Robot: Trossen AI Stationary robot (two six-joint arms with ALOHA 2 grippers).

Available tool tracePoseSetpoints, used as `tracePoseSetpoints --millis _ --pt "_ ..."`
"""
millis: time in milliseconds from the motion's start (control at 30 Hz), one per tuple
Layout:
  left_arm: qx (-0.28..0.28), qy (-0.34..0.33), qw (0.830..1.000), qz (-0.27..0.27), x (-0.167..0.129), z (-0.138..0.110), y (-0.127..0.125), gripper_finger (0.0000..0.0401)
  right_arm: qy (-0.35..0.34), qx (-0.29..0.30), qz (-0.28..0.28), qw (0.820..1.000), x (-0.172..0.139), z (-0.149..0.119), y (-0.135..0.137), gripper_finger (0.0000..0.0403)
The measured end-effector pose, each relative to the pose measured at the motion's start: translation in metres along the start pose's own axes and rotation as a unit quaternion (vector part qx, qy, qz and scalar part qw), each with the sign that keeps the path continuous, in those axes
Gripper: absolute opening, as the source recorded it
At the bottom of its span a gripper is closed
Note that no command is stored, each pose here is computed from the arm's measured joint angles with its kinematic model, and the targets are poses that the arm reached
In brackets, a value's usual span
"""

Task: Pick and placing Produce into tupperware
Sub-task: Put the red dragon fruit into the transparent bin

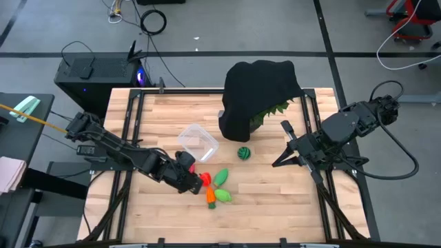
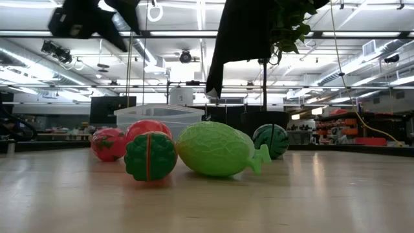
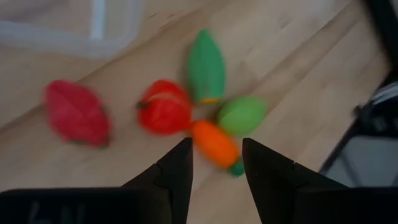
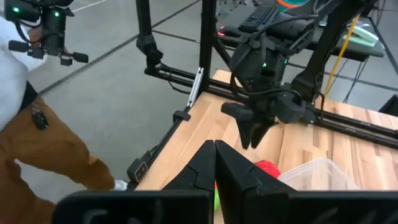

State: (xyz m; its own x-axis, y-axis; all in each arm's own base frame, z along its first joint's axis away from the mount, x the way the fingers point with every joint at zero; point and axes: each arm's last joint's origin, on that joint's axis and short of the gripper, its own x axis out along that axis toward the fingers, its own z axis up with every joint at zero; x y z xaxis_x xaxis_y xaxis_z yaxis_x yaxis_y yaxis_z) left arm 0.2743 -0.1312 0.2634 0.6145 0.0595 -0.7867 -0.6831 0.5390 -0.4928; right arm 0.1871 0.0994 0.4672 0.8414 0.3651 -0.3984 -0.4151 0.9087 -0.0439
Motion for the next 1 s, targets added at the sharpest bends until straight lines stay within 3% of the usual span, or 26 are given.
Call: tracePoseSetpoints --millis 200,367,567,667,833,1000 --pt "0.006 0.006 0.999 0.043 0.017 -0.013 0.004 0.0111 -0.001 -0.015 0.000 1.000 0.000 0.000 -0.002 0.0013" --pt "-0.002 0.011 0.998 0.069 0.023 -0.022 0.006 0.0083 0.001 0.021 -0.014 1.000 0.005 0.000 -0.008 0.0013" --pt "0.013 0.016 0.986 0.163 0.014 -0.023 0.026 0.0063 0.011 0.087 -0.031 0.996 0.018 0.000 -0.016 0.0013" --pt "0.008 0.016 0.982 0.186 0.013 -0.023 0.030 0.0064 0.015 0.091 -0.034 0.995 0.027 0.000 -0.017 0.0013" --pt "0.032 0.020 0.983 0.181 0.014 -0.024 0.029 0.0105 0.019 0.124 -0.043 0.991 0.045 0.000 -0.019 0.0013" --pt "0.022 0.016 0.981 0.191 0.015 -0.022 0.032 0.0195 0.027 0.144 -0.039 0.988 0.059 -0.001 -0.018 0.0021"
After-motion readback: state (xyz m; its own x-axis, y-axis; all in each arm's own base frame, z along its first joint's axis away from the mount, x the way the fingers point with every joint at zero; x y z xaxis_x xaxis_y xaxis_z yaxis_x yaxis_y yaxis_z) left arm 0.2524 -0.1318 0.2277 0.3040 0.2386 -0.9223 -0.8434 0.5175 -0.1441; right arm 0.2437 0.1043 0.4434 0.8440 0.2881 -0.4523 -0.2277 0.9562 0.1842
